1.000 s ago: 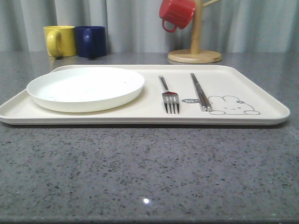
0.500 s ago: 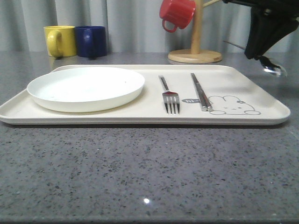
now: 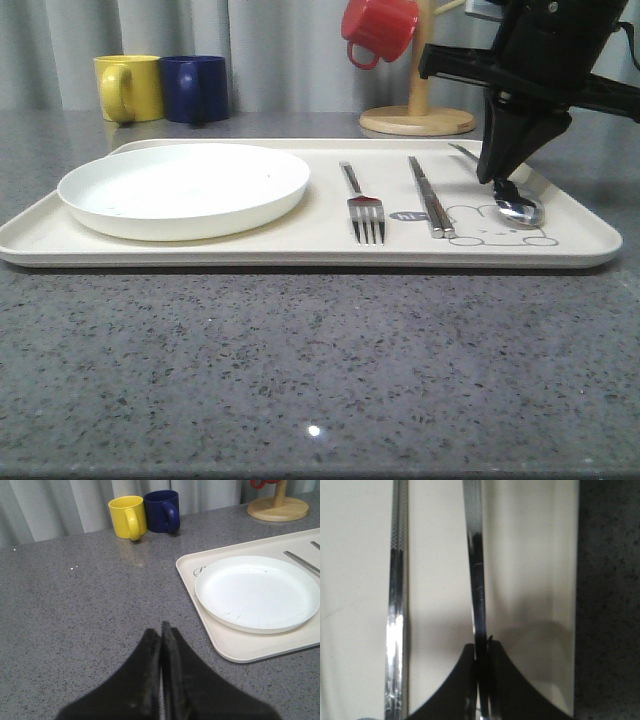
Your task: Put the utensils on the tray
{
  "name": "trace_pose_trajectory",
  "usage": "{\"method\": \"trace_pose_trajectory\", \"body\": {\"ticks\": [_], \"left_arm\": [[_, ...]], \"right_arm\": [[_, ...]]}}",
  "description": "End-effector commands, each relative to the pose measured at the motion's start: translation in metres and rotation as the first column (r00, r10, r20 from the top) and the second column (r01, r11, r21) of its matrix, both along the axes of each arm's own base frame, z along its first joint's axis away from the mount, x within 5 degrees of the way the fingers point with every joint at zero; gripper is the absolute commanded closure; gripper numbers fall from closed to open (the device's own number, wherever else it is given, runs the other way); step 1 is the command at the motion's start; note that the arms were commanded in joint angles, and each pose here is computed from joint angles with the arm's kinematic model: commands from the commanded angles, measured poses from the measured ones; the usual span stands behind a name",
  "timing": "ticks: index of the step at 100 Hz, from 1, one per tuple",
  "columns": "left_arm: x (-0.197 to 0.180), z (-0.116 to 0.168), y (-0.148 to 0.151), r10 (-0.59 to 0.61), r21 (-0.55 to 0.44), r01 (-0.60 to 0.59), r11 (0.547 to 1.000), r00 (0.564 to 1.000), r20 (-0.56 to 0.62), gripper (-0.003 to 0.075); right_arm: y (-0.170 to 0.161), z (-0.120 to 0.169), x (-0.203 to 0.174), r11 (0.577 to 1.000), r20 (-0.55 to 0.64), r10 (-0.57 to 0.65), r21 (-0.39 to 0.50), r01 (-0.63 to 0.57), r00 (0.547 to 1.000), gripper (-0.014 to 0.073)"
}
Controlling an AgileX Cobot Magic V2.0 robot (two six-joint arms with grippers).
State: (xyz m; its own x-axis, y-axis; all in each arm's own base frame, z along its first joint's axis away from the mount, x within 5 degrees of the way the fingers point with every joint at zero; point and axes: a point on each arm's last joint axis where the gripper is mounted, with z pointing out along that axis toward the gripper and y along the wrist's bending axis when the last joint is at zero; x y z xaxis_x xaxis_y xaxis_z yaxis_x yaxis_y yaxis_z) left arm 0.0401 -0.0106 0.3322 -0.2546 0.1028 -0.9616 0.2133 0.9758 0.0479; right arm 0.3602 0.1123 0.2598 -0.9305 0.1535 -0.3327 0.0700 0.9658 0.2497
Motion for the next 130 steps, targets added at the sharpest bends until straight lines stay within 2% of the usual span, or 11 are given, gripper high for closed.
{"method": "trace_pose_trajectory", "body": {"ticks": [1, 8, 15, 32, 39, 64, 71, 78, 96, 107, 130], "left_arm": [[0.002, 0.013, 0.000, -0.003, -0.028, 0.005, 1.000, 0.997, 0.083, 0.0739], [0.002, 0.013, 0.000, -0.003, -0.028, 0.005, 1.000, 0.997, 0.083, 0.0739], [0.002, 0.013, 0.000, -0.003, -0.028, 0.005, 1.000, 0.997, 0.083, 0.0739], [0.002, 0.013, 0.000, -0.003, -0.028, 0.005, 1.000, 0.997, 0.083, 0.0739], [0.002, 0.013, 0.000, -0.003, -0.028, 0.005, 1.000, 0.997, 0.083, 0.0739], [0.002, 0.013, 0.000, -0.003, -0.028, 0.005, 1.000, 0.997, 0.083, 0.0739], [0.002, 0.013, 0.000, -0.003, -0.028, 0.005, 1.000, 0.997, 0.083, 0.0739], [0.002, 0.013, 0.000, -0.003, -0.028, 0.005, 1.000, 0.997, 0.083, 0.0739], [0.002, 0.013, 0.000, -0.003, -0.028, 0.005, 1.000, 0.997, 0.083, 0.0739], [0.002, 0.013, 0.000, -0.003, -0.028, 0.005, 1.000, 0.997, 0.083, 0.0739], [0.002, 0.013, 0.000, -0.003, -0.028, 0.005, 1.000, 0.997, 0.083, 0.0739]], "right_arm": [[-0.002, 0.026, 0.001, 1.000, 0.112, -0.003, 0.006, 0.002, 0.994, 0.0662], [-0.003, 0.026, 0.001, 1.000, 0.112, -0.002, 0.004, 0.002, 0.994, 0.0650], [-0.003, 0.026, 0.001, 1.000, 0.112, -0.001, 0.002, 0.001, 0.994, 0.0599], [-0.003, 0.027, 0.002, 1.000, 0.119, -0.001, 0.000, 0.001, 0.993, 0.0330], [-0.003, 0.027, 0.003, 1.000, 0.129, -0.002, 0.003, 0.002, 0.992, 0.0252], [-0.006, 0.046, -0.002, 1.000, 0.214, 0.009, -0.009, -0.007, 0.977, 0.0232], [-0.008, 0.060, -0.007, 0.999, 0.271, 0.041, -0.031, -0.034, 0.962, 0.0248], [-0.011, 0.074, -0.015, 0.994, 0.319, 0.103, -0.067, -0.086, 0.942, 0.0325], [-0.017, 0.104, -0.037, 0.961, 0.417, 0.266, -0.184, -0.206, 0.869, 0.0671], [-0.026, 0.112, -0.050, 0.950, 0.447, 0.297, -0.224, -0.216, 0.844, 0.0664], [-0.056, 0.115, -0.082, 0.965, 0.514, 0.232, -0.226, -0.130, 0.826, 0.0664]]}}
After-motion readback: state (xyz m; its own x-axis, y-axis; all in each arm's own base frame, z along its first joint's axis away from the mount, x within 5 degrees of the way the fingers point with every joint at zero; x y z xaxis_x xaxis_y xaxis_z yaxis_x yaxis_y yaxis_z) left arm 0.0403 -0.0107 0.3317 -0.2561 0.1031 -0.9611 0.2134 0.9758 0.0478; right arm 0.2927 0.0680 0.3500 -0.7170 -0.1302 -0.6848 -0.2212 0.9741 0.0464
